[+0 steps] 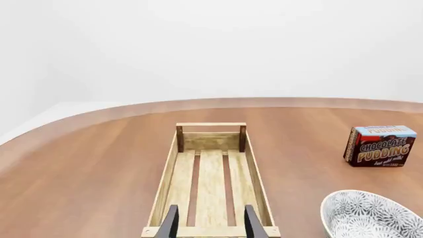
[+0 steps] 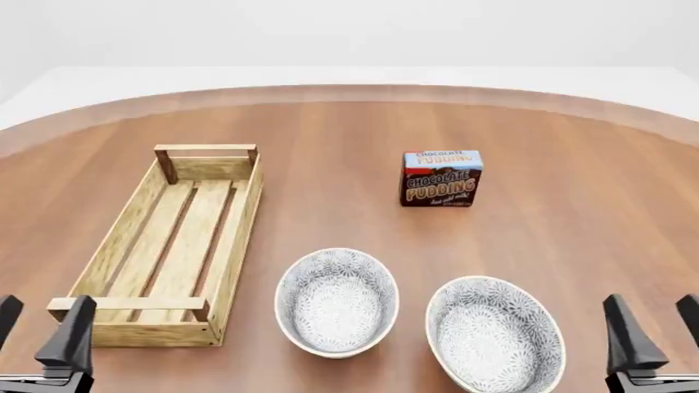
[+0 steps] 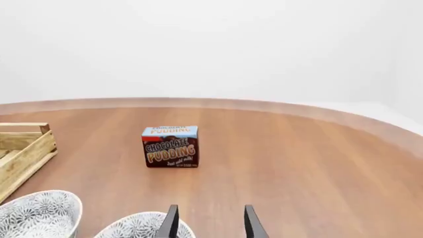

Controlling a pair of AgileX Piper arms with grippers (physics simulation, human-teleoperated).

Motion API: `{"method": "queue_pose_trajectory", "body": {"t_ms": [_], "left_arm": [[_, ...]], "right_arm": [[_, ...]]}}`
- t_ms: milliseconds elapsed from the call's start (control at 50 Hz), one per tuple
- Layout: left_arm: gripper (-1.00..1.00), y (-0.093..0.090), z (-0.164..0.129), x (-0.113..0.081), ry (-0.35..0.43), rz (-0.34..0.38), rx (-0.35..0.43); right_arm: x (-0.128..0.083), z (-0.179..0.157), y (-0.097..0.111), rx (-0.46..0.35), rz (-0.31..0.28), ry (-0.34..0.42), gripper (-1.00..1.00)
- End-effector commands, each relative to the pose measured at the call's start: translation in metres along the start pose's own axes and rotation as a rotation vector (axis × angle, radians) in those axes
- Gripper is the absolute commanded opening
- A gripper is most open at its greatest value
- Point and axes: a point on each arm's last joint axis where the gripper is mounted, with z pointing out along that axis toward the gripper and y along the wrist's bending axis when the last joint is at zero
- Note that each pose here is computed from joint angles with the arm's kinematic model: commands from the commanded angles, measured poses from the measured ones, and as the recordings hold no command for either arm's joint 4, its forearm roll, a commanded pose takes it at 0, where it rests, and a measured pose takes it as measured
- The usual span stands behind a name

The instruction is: Stack the left bowl on the right bowl and place them in the tray.

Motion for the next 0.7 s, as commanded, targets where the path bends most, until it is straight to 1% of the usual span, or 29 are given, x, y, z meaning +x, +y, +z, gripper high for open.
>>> {"method": "queue_pose_trajectory", "body": {"t_ms": [20,80,100,120,140,160,180,200,220,240,300,320,340,360,400,420,440,500,520,540,580,600,620,660,700], "left_arm": [[1.00,0.000,0.000,0.000,0.000,0.000,0.000],[1.00,0.000,0.000,0.000,0.000,0.000,0.000],[1.00,0.000,0.000,0.000,0.000,0.000,0.000],[1.00,0.000,0.000,0.000,0.000,0.000,0.000],[1.00,0.000,0.000,0.000,0.000,0.000,0.000],[1.00,0.000,0.000,0.000,0.000,0.000,0.000],[1.00,0.000,0.000,0.000,0.000,0.000,0.000],[1.00,0.000,0.000,0.000,0.000,0.000,0.000],[1.00,0.000,0.000,0.000,0.000,0.000,0.000],[1.00,0.000,0.000,0.000,0.000,0.000,0.000],[1.00,0.000,0.000,0.000,0.000,0.000,0.000],[1.00,0.000,0.000,0.000,0.000,0.000,0.000],[1.00,0.000,0.000,0.000,0.000,0.000,0.000],[1.00,0.000,0.000,0.000,0.000,0.000,0.000],[1.00,0.000,0.000,0.000,0.000,0.000,0.000],[1.00,0.000,0.000,0.000,0.000,0.000,0.000],[1.00,0.000,0.000,0.000,0.000,0.000,0.000],[1.00,0.000,0.000,0.000,0.000,0.000,0.000],[1.00,0.000,0.000,0.000,0.000,0.000,0.000],[1.00,0.000,0.000,0.000,0.000,0.000,0.000],[1.00,0.000,0.000,0.000,0.000,0.000,0.000],[1.00,0.000,0.000,0.000,0.000,0.000,0.000],[1.00,0.000,0.000,0.000,0.000,0.000,0.000],[1.00,0.000,0.000,0.000,0.000,0.000,0.000],[1.00,0.000,0.000,0.000,0.000,0.000,0.000]], "right_arm": [[-0.003,0.000,0.001,-0.009,-0.001,-0.011,1.00],[-0.004,0.000,0.001,-0.026,0.001,-0.010,1.00],[-0.007,0.000,0.002,-0.033,-0.012,-0.011,1.00],[-0.007,0.000,0.002,-0.033,-0.012,-0.011,1.00],[-0.010,0.000,0.002,-0.040,0.019,-0.008,1.00],[-0.010,-0.001,0.002,-0.040,0.019,-0.008,1.00],[-0.011,-0.001,0.002,-0.029,0.008,-0.006,1.00],[-0.010,0.004,0.000,-0.008,0.001,0.021,1.00],[-0.013,0.009,0.001,-0.009,0.005,0.038,1.00],[-0.017,0.011,0.000,-0.003,0.006,0.038,1.00],[-0.038,0.011,0.002,-0.033,0.003,0.025,1.00],[-0.038,0.011,0.002,-0.033,0.003,0.025,1.00],[-0.044,0.014,0.002,-0.033,0.005,0.027,1.00],[-0.049,0.025,0.004,-0.052,-0.009,0.053,1.00],[-0.060,0.047,0.008,-0.079,-0.002,0.107,1.00],[-0.063,0.055,0.010,-0.094,-0.021,0.120,1.00],[-0.073,0.064,0.011,-0.103,-0.041,0.134,1.00],[-0.094,0.080,0.019,-0.153,-0.037,0.150,1.00],[-0.094,0.080,0.019,-0.153,-0.037,0.150,1.00],[-0.100,0.085,0.022,-0.171,-0.029,0.154,1.00],[-0.111,0.099,0.031,-0.219,-0.050,0.182,1.00],[-0.114,0.104,0.036,-0.244,-0.071,0.189,1.00],[-0.121,0.111,0.045,-0.290,-0.079,0.204,1.00],[-0.128,0.122,0.052,-0.314,-0.100,0.231,1.00],[-0.137,0.134,0.062,-0.352,-0.108,0.257,1.00]]}}
